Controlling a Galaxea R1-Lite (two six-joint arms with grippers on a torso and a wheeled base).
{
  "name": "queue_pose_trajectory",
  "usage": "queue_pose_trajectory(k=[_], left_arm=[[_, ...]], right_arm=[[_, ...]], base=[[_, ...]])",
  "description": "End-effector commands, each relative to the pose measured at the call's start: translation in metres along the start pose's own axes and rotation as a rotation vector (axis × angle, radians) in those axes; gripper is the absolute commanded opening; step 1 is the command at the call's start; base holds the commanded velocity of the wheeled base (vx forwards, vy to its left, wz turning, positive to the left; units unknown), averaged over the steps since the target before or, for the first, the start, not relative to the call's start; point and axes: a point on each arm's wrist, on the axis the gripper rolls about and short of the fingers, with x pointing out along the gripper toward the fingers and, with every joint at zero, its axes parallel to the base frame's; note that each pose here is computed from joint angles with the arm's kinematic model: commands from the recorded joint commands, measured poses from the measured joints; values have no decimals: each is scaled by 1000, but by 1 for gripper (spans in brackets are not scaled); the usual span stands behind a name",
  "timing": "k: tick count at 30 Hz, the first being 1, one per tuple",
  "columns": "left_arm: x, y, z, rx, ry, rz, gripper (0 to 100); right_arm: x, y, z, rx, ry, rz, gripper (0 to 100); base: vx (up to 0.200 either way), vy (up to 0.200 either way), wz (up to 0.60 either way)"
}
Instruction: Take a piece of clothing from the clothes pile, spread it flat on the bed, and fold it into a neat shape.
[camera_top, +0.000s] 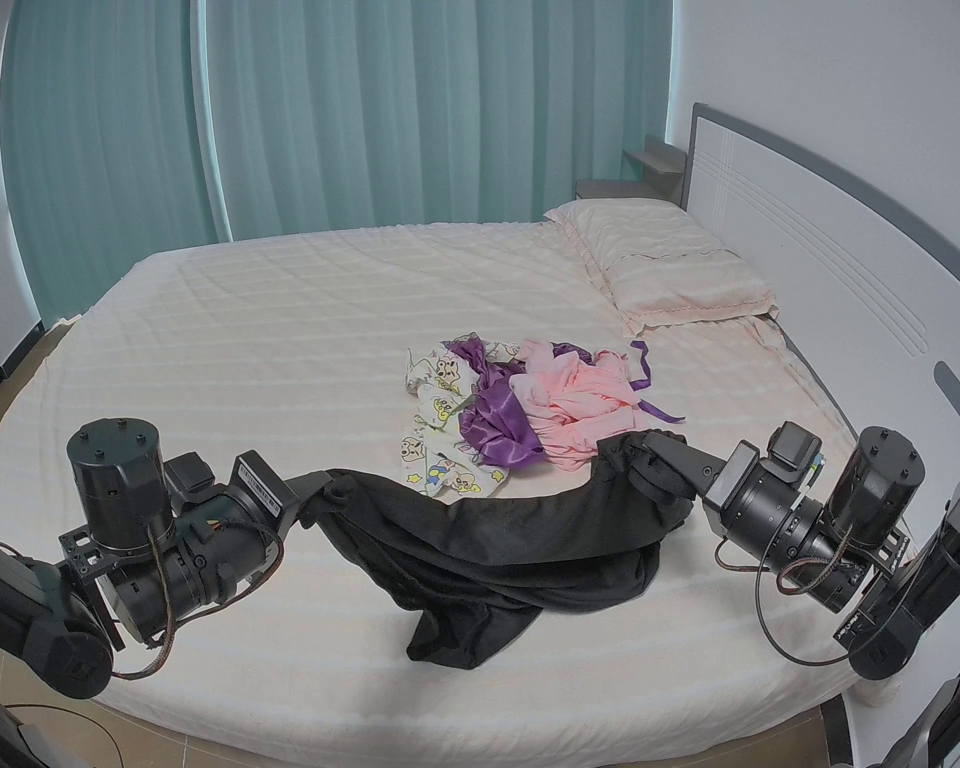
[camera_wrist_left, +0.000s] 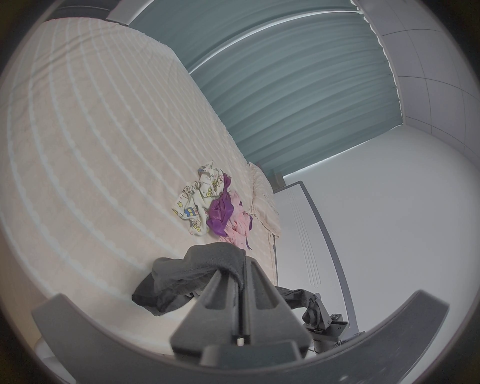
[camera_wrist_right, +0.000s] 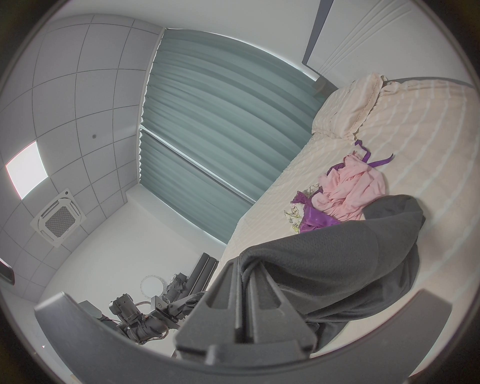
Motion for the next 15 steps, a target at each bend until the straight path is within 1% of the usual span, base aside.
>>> queue_pose_trajectory(k=[1,8,15], left_arm=[[0,-1,0,0,-3,-3,0],[-2,-3,2,2,-11,-15,0],[-6,-6,3,2,-17,-27,0]], right_arm=[[0,1,0,-1,-5,10,0],[0,2,0,-1,-11,9,0],[-3,9,0,-2,-10,33,0]], base=[[0,200,0],[0,200,0],[0,200,0]])
